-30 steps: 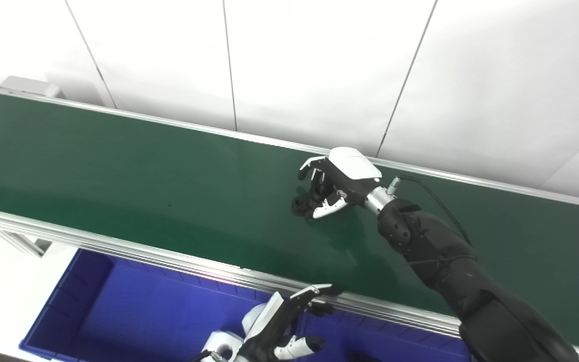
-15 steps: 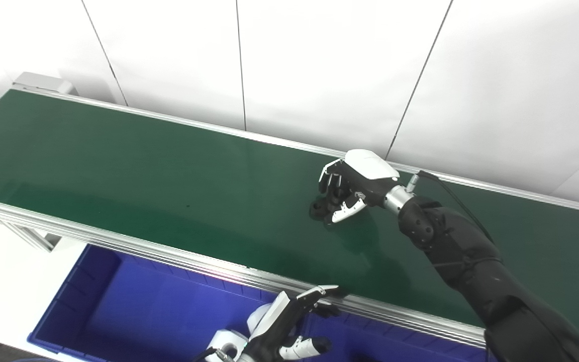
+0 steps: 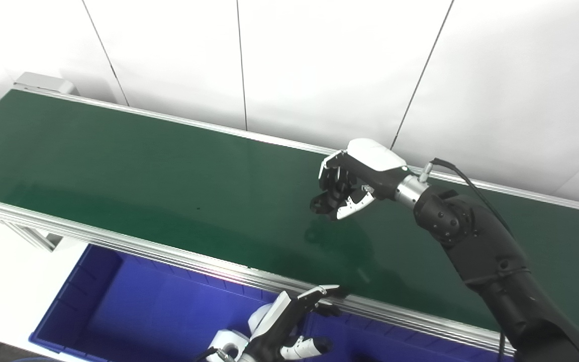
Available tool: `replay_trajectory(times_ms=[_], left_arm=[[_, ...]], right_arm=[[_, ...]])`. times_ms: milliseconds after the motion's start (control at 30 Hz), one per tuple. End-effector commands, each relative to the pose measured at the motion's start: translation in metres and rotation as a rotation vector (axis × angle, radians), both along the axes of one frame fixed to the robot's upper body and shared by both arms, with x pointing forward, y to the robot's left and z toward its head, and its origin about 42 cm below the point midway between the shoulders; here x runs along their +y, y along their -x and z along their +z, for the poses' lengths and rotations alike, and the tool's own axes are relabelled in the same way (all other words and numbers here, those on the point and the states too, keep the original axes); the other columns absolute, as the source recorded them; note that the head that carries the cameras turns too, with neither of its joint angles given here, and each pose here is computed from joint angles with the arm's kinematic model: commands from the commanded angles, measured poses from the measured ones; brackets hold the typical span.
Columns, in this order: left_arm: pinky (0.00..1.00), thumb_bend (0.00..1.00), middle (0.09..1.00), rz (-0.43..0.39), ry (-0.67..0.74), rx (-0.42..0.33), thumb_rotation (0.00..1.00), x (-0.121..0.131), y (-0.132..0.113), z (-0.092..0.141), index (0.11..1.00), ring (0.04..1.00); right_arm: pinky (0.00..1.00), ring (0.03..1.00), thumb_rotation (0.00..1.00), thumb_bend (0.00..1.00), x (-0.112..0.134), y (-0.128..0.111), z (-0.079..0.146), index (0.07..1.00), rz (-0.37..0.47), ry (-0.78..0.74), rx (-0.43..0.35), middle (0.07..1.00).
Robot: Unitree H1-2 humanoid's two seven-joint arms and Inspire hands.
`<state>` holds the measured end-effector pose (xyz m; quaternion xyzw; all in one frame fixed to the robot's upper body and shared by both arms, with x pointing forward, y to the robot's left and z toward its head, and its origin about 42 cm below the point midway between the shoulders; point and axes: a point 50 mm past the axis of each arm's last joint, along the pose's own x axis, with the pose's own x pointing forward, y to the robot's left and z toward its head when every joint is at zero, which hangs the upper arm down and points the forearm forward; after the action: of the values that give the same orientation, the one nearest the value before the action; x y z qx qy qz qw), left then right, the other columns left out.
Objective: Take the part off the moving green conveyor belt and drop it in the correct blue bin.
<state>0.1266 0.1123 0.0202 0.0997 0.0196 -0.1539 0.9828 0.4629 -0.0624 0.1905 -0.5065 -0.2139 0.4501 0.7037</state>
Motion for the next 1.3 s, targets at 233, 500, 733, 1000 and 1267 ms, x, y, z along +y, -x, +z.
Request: replay_trajectory(times_ms=[233,500,733,1000,1267], left_arm=[[0.69,0.94,0.833,-0.020,0.198,-0.049,1.00,-0.075,0.010,0.037,0.790,0.825],[0.71,0.94,0.837,-0.011,0.206,-0.046,1.00,-0.063,0.012,0.037,0.796,0.839],[0.75,0.88,0.845,0.003,0.207,-0.076,0.99,-0.045,0.015,0.040,0.801,0.854],[0.79,0.88,0.868,-0.002,0.214,-0.081,0.97,-0.021,0.024,0.044,0.834,0.879],[0.87,0.94,0.896,0.009,0.209,-0.061,1.00,0.003,0.032,0.052,0.863,0.925]], right_arm=[[0.34,0.404,0.00,0.52,-0.001,0.001,0.059,0.506,-0.012,-0.126,-0.059,0.501],[0.32,0.382,0.00,0.51,-0.028,0.022,0.081,0.530,-0.056,-0.297,-0.035,0.479],[0.30,0.373,0.00,0.51,-0.064,0.048,0.079,0.534,-0.147,-0.435,0.000,0.473],[0.29,0.380,0.00,0.51,-0.096,0.087,0.061,0.537,-0.255,-0.582,0.127,0.486],[0.30,0.386,0.00,0.51,-0.109,0.135,0.031,0.535,-0.361,-0.672,0.256,0.496]])
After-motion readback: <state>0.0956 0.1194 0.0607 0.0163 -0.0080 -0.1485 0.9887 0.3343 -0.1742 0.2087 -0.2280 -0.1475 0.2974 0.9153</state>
